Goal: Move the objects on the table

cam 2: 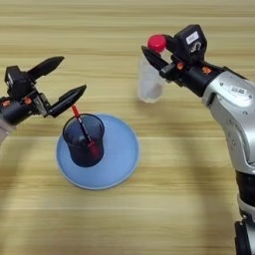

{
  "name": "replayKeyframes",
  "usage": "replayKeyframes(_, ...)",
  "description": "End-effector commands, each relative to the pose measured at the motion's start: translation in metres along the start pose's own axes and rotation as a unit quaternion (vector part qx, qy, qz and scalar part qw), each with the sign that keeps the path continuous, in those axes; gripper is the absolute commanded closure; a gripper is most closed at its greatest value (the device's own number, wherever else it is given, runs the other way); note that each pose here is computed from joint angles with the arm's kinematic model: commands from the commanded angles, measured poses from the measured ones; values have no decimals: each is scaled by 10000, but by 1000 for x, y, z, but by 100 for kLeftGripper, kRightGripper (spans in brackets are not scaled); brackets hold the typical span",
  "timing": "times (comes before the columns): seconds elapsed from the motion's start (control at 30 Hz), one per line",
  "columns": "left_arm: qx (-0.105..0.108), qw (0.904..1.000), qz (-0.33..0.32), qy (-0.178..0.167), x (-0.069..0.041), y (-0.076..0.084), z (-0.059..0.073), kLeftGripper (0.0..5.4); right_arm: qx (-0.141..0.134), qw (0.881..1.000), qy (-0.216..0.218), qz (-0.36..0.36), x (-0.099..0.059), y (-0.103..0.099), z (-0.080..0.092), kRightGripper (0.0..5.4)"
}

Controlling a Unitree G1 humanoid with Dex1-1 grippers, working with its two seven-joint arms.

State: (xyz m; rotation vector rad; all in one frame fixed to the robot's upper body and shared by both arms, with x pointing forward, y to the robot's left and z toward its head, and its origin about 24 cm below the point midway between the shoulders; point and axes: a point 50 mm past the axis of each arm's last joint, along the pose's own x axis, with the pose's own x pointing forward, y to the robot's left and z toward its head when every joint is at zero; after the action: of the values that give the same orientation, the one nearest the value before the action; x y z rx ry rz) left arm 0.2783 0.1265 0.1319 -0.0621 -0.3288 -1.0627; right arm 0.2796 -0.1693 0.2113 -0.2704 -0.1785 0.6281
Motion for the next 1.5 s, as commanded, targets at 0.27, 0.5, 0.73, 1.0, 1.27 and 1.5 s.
replayKeyframes(0.27,60,9977,-628,227,9,-14,1,0,-291,9959,-606,603,4,20,42,353)
replayKeyframes(0.5,135,9964,-791,274,18,-18,0,0,-189,9917,-828,969,3,35,55,353)
replayKeyframes(0.73,133,9951,-928,326,23,-22,-2,0,-38,9877,-963,1231,2,47,62,353)
replayKeyframes(1.0,186,9942,-1006,341,28,-24,-3,0,141,9818,-1059,1573,0,59,66,353)
replayKeyframes(1.27,197,9939,-1027,350,28,-25,-3,0,247,9778,-1076,1783,0,66,67,353)
replayKeyframes(1.5,197,9940,-1013,349,28,-24,-3,17,261,9764,-1080,1851,0,71,67,353)
